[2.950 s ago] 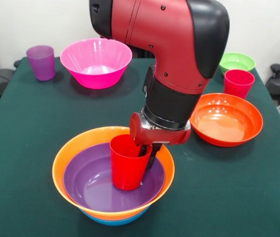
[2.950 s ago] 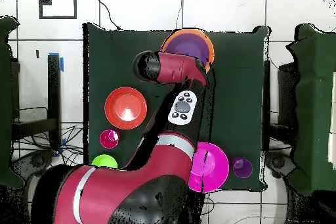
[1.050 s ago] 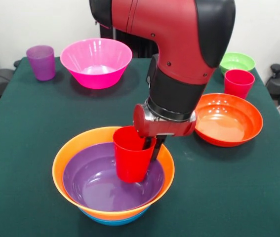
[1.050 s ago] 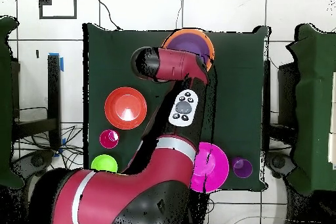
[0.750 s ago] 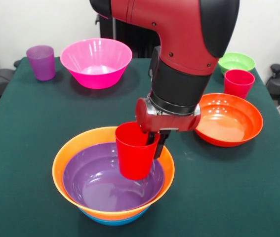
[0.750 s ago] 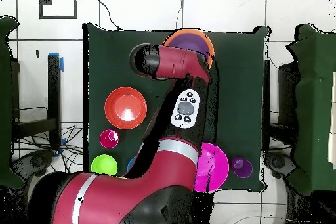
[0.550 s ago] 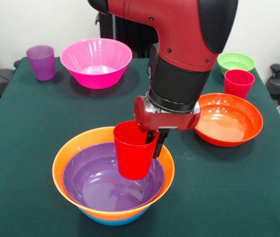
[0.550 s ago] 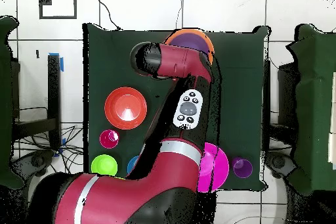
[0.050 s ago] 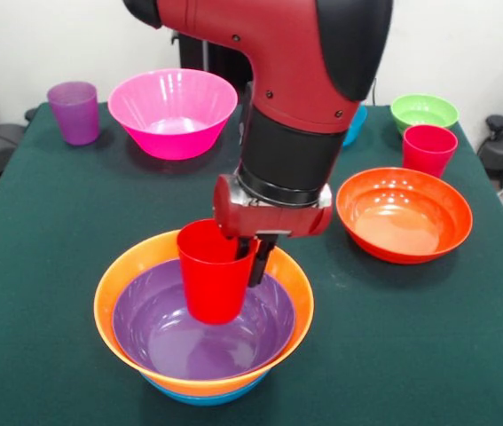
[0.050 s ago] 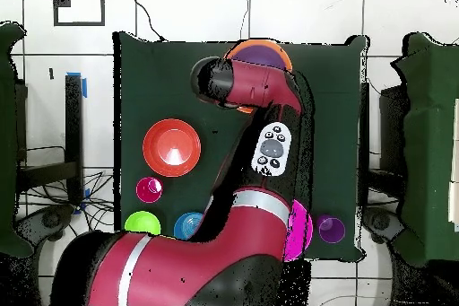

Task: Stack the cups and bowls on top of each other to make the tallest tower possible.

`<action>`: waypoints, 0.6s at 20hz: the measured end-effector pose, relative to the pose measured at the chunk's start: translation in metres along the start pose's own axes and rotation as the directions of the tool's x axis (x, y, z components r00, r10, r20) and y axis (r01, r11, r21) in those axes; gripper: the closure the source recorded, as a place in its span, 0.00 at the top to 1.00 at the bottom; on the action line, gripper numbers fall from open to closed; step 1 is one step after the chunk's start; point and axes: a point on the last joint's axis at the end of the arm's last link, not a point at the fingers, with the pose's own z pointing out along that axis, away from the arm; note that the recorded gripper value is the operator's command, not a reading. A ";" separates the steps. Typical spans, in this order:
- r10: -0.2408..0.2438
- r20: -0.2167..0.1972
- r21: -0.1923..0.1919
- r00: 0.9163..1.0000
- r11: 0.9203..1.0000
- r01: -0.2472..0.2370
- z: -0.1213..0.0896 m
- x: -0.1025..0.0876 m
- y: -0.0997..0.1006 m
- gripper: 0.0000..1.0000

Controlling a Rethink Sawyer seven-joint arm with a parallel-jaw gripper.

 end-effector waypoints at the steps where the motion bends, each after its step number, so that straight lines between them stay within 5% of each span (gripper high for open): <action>1: 0.002 -0.002 0.000 1.000 1.000 -0.002 0.001 0.001 -0.001 0.00; 12: -0.015 -0.042 -0.014 0.999 1.000 0.014 0.029 0.014 0.015 0.00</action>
